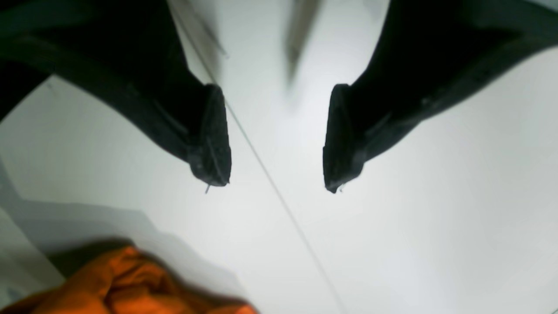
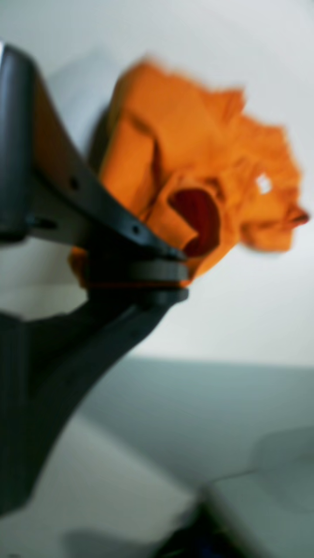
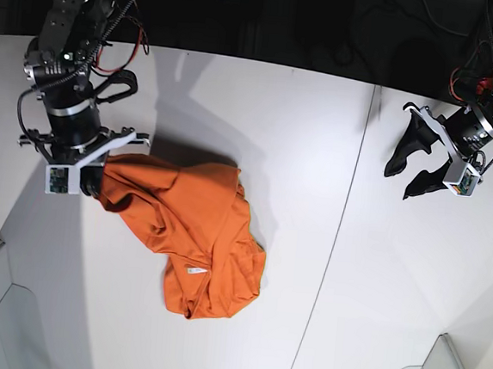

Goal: Layout the t-shirt on the table in an organized manner, then fold the t-shirt properly
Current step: 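Grasp the crumpled orange t-shirt with the right gripper and drag it aside, then reach the left gripper to the shirt and pinch a fold of fabric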

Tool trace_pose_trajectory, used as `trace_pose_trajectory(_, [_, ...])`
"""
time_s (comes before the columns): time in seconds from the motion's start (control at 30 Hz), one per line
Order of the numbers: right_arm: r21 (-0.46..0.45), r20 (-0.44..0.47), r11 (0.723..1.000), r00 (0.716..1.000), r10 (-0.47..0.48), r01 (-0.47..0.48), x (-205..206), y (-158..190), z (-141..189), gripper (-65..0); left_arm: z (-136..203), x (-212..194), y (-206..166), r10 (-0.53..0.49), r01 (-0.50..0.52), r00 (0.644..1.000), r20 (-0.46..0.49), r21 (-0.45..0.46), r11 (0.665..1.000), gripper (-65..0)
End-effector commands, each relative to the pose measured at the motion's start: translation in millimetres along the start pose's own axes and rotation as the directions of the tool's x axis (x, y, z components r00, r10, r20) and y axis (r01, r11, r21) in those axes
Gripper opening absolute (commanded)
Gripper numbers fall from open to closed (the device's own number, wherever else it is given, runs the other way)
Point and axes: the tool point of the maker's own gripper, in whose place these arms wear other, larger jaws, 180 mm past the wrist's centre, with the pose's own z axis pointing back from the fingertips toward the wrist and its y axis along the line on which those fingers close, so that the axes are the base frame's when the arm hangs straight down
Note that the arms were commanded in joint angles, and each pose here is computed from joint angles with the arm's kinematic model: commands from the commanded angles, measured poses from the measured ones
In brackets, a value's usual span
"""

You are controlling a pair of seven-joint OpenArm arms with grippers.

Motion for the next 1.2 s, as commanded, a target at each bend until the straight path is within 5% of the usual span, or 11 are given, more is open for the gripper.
trace_pose_trajectory(0.0, [-0.021, 0.038, 0.999, 0.999, -0.024, 0.025, 6, -10, 6, -59.2, -1, 16, -1, -0.016, 0.017, 0.999, 0.046, -0.02, 1.0, -28.4])
trace_pose_trajectory(0.1, [-0.097, 0.002, 0.99, 0.995, -0.1, 0.099, -16, -40, 18, -38.8, -13, 20, -15, -0.02, 0.024, 0.998, 0.056, -0.067, 0.997, -28.4])
trace_pose_trajectory(0.17, [-0.147, -0.002, 0.982, 0.993, -0.119, 0.118, -22, -59, 24, -31.9, -24, 23, -28, -0.03, 0.037, 0.997, 0.065, -0.104, 0.994, -28.4])
trace_pose_trajectory(0.3, [-0.208, 0.039, 0.962, 0.984, -0.172, 0.176, -21, -88, 35, -31.6, -49, 36, -54, -0.067, 0.083, 0.993, 0.094, -0.175, 0.981, -27.8])
trace_pose_trajectory(0.43, [-0.23, 0.057, 0.951, 0.979, -0.198, 0.206, -21, -100, 38, -31.6, -70, 55, -77, -0.107, 0.137, 0.985, 0.135, -0.235, 0.962, -19.3])
trace_pose_trajectory(0.63, [-0.203, 0.035, 0.943, 0.964, -0.263, 0.264, -41, -98, 7, -31.6, -107, 114, -90, -0.168, 0.219, 0.96, 0.226, -0.226, 0.949, -19.3])
trace_pose_trajectory(0.9, [0.023, -0.092, 0.931, 0.928, -0.361, 0.365, -75, -47, -50, -31.6, -177, 130, -120, -0.234, 0.281, 0.949, 0.21, -0.231, 0.932, -19.4])
trace_pose_trajectory(1.17, [0.176, -0.14, 0.92, 0.934, -0.329, 0.351, -75, 3, -60, -31.6, -260, 135, -125, -0.255, 0.276, 0.96, 0.118, -0.241, 0.93, -19.4])
